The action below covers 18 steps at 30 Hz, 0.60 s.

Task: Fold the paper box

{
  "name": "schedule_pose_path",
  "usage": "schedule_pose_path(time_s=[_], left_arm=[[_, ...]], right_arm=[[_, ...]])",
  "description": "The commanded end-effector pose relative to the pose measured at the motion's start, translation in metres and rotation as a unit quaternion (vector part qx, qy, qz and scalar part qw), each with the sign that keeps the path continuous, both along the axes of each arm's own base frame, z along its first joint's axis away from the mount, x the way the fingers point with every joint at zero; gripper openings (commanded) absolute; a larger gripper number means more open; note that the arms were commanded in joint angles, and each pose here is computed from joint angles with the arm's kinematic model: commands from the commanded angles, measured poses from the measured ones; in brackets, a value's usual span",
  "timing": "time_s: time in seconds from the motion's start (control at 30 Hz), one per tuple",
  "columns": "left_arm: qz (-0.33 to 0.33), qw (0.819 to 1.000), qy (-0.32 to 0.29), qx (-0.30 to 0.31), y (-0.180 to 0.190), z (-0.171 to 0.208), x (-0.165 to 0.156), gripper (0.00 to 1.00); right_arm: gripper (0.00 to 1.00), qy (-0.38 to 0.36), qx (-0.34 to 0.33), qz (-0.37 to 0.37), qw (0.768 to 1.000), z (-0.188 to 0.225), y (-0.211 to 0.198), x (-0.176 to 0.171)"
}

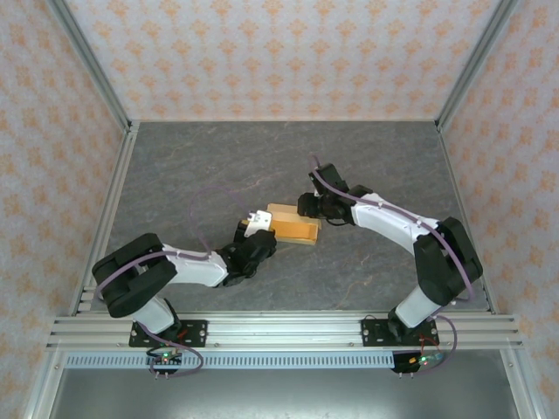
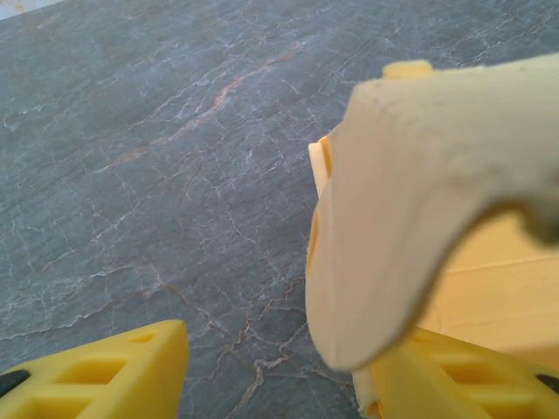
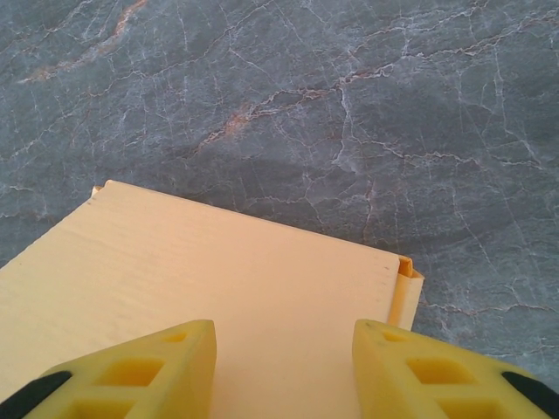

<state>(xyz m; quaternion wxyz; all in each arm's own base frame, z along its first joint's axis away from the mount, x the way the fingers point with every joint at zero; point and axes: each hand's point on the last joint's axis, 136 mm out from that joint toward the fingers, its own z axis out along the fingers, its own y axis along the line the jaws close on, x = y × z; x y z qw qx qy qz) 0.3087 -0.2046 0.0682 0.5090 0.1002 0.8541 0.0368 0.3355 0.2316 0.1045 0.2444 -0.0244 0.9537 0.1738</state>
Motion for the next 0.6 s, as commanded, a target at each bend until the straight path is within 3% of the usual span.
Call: schedule_pose_path(time_s=[0.0,0.57], left_arm=[[0.0,1.0,0.013,-0.004,0.005,-0.003,-0.01,0.59],[-0.028,0.997,0.059,-0.05,0.035,0.023,-0.056,0.62]], right_arm=[[0.45,-0.018,-0.002,-0.01,1.0,0.006,-0.003,0.001],[0.45,-0.023,-0.024,-0.007,0.999,-0.005,-0.005,-0.001]])
